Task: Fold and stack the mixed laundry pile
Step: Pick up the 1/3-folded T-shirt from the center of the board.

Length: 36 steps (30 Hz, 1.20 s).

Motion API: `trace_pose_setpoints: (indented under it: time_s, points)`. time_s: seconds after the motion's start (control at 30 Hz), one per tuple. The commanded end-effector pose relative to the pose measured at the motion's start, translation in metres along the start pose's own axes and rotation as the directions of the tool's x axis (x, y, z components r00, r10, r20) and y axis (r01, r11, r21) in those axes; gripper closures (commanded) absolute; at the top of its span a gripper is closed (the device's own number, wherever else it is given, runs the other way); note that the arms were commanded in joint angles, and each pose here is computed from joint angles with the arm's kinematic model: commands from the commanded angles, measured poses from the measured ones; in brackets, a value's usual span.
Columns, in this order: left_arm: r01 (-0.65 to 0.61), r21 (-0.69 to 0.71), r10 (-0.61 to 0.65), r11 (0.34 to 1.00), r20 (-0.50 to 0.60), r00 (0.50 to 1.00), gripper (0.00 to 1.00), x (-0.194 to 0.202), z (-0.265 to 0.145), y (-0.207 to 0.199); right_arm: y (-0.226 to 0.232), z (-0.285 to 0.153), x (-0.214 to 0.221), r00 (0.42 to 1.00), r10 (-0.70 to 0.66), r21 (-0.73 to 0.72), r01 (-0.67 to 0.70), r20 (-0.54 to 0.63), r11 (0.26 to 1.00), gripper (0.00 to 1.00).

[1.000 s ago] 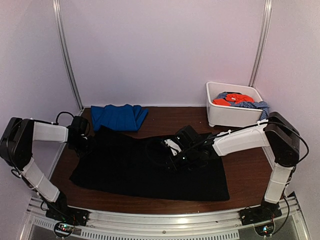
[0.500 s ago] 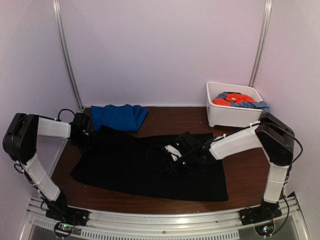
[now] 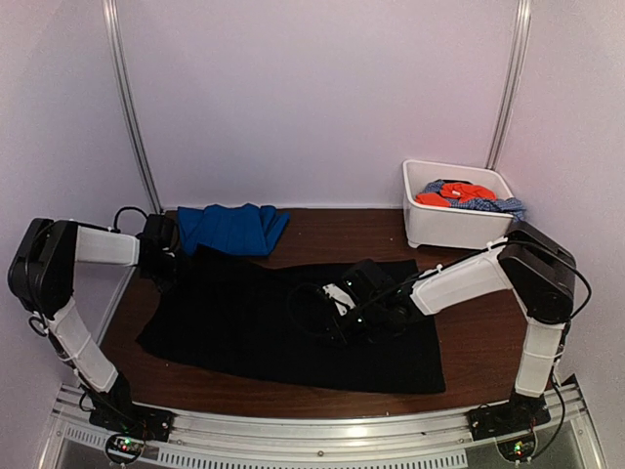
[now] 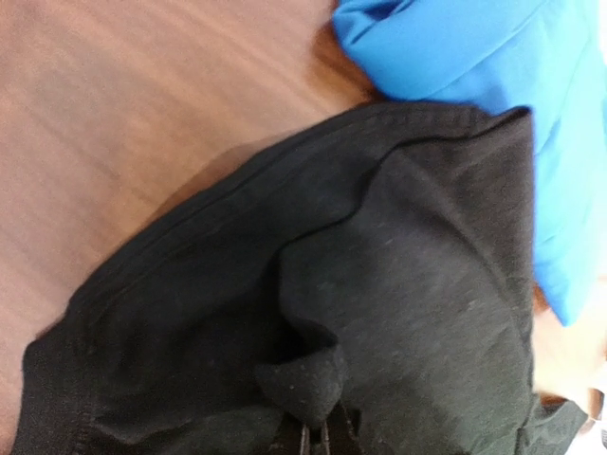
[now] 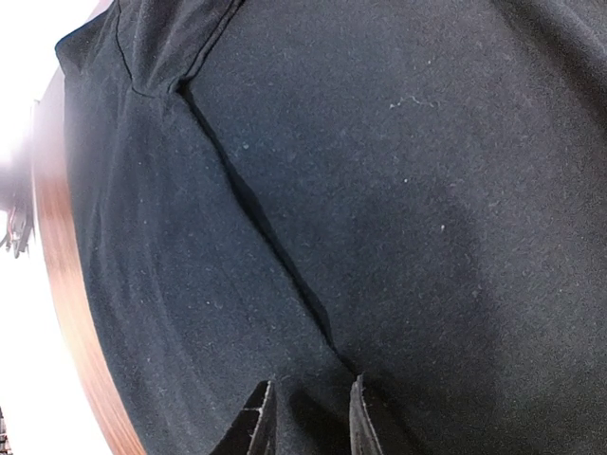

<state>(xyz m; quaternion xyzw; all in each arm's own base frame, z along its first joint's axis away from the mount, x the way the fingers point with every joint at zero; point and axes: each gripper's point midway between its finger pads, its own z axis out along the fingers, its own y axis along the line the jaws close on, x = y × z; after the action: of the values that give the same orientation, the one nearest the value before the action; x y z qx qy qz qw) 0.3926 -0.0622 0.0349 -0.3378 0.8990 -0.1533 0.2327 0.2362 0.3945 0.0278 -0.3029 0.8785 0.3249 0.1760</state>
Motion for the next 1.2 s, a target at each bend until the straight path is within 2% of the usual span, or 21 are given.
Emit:
trace_pose_setpoints:
  time_s: [0.0, 0.33, 0.57, 0.67, 0.77, 0.83, 1.03, 1.17]
  points:
    - [0.002, 0.143, -0.017, 0.990, 0.100, 0.995, 1.00, -0.038, -0.008, -0.044, -0.018, 0.005, 0.043, 0.992, 0.043, 0.060, -0.036, -0.117, 0.998, 0.72]
    - [-0.019, 0.340, -0.038, 0.940, 0.159, 0.987, 1.00, -0.080, -0.022, -0.115, -0.021, 0.006, 0.052, 0.990, 0.050, 0.062, -0.042, -0.131, 0.997, 0.73]
    - [-0.058, 0.508, -0.070, 0.859, 0.230, 0.971, 1.00, -0.114, -0.036, -0.168, -0.020, 0.000, 0.053, 0.990, 0.042, 0.062, -0.034, -0.135, 0.997, 0.73]
    - [-0.089, 0.563, -0.062, 0.822, 0.243, 0.968, 1.00, -0.127, -0.036, -0.192, -0.012, -0.009, 0.041, 0.993, 0.016, 0.045, -0.011, -0.114, 0.999, 0.71]
    - [-0.119, 0.602, -0.035, 0.790, 0.238, 0.971, 1.00, -0.131, -0.028, -0.210, -0.005, -0.030, 0.014, 0.999, -0.016, 0.040, 0.018, -0.046, 0.999, 0.67]
    - [-0.134, 0.616, -0.020, 0.776, 0.236, 0.971, 1.00, -0.133, -0.026, -0.216, -0.008, -0.053, -0.009, 0.999, -0.028, 0.058, 0.026, 0.021, 0.998, 0.64]
    - [-0.112, 0.586, -0.016, 0.802, 0.209, 0.978, 1.00, -0.126, -0.015, -0.206, -0.080, -0.137, -0.062, 0.972, 0.030, 0.232, -0.086, 0.234, 0.969, 0.59]
    - [-0.099, 0.557, -0.025, 0.825, 0.212, 0.977, 1.00, -0.119, -0.010, -0.189, -0.110, -0.145, -0.059, 0.973, 0.034, 0.310, -0.106, 0.228, 0.945, 0.59]
